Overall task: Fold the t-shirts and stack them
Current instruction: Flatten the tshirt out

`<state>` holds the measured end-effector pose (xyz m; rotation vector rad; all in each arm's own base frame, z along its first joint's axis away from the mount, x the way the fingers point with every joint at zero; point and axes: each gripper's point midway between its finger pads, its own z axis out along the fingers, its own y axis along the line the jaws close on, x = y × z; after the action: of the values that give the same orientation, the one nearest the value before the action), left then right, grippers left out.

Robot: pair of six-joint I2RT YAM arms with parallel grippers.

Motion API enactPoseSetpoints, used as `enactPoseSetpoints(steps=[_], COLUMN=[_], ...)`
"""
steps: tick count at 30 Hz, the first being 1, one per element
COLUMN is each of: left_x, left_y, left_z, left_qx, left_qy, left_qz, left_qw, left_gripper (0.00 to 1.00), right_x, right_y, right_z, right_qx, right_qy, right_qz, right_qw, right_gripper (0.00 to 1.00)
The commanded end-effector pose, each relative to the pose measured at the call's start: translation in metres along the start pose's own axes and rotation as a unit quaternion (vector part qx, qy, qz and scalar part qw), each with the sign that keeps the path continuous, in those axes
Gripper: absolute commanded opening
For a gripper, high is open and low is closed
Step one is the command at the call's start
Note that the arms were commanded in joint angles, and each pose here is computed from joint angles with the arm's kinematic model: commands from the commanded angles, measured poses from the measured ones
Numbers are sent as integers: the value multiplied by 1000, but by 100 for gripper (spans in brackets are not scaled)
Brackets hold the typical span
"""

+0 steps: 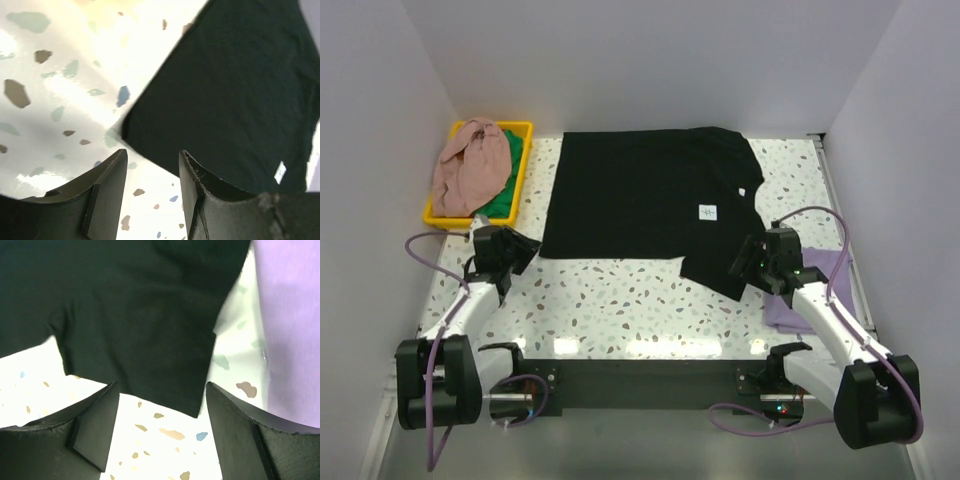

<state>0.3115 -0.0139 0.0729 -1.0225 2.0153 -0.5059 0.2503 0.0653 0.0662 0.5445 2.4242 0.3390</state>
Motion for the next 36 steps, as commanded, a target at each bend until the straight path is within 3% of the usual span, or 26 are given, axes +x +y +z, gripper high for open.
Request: enactPoseSetpoints(steps=[1,16,27,30,36], left_x=[-6,10,10,7,0], left_y=[13,18,12,10,7], left_z=[6,42,44,44,39], left_qx=[-40,-49,-41,-43,-49], left_qy=[-13,20,27,24,15], left_qz=[3,-24,-25,-25,-28], left_qw=[999,998,998,998,998], left_gripper=[51,47,9,4,0], right_x=[1,6,17,20,25], right_y=[-4,-14,-22,-20,-12], right_z=[4,15,30,35,41], right_qx=[8,34,43,38,40], right_qy=[-7,-6,-2,6,16], right_qz=[28,37,58,58,54], right_qw=[1000,999,997,998,998], right_gripper=[73,72,66,57,55])
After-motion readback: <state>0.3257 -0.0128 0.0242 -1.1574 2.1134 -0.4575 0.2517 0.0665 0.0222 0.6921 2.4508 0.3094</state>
